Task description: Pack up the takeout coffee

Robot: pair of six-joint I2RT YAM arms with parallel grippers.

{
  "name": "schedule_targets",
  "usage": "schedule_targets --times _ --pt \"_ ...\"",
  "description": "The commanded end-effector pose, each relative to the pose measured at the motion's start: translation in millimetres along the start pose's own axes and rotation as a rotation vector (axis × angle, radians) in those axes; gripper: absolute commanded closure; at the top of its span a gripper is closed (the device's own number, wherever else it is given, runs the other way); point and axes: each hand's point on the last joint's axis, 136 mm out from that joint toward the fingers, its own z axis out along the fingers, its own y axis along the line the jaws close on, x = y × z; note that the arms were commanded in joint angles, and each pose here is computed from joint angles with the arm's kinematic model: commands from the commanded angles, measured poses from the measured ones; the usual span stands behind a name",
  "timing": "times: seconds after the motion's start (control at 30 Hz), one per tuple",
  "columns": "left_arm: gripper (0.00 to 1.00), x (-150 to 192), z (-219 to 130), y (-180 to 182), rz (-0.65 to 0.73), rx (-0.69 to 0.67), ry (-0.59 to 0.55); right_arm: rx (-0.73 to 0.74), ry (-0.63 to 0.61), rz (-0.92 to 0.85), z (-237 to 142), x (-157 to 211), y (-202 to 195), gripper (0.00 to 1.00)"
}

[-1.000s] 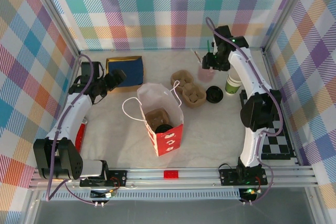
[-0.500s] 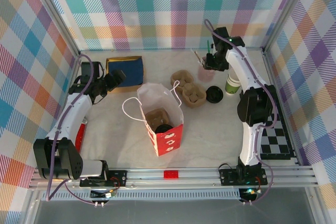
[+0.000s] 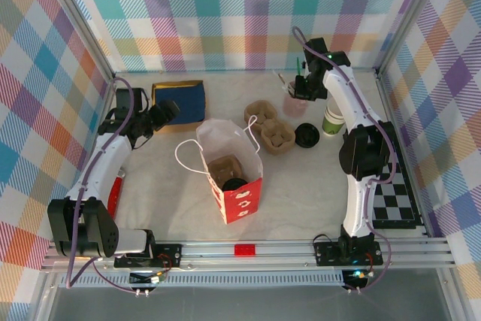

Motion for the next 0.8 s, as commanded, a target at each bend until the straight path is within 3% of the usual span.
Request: schedule_targets --times 0.0,0.53,0.77 --pt "0.20 -14 -17 -9 0.014 0.022 -0.042 -0.006 -0.048 -0.001 -33 -4 0 0.95" --pt "0.21 -19 -55 -22 0.047 0.044 -0.091 -0.019 -0.213 -0.042 -146 7 1 0.95" --pt "0.22 -17 -69 -24 0.054 0.051 -0.104 -0.049 -0.205 -0.062 -157 16 5 0.94"
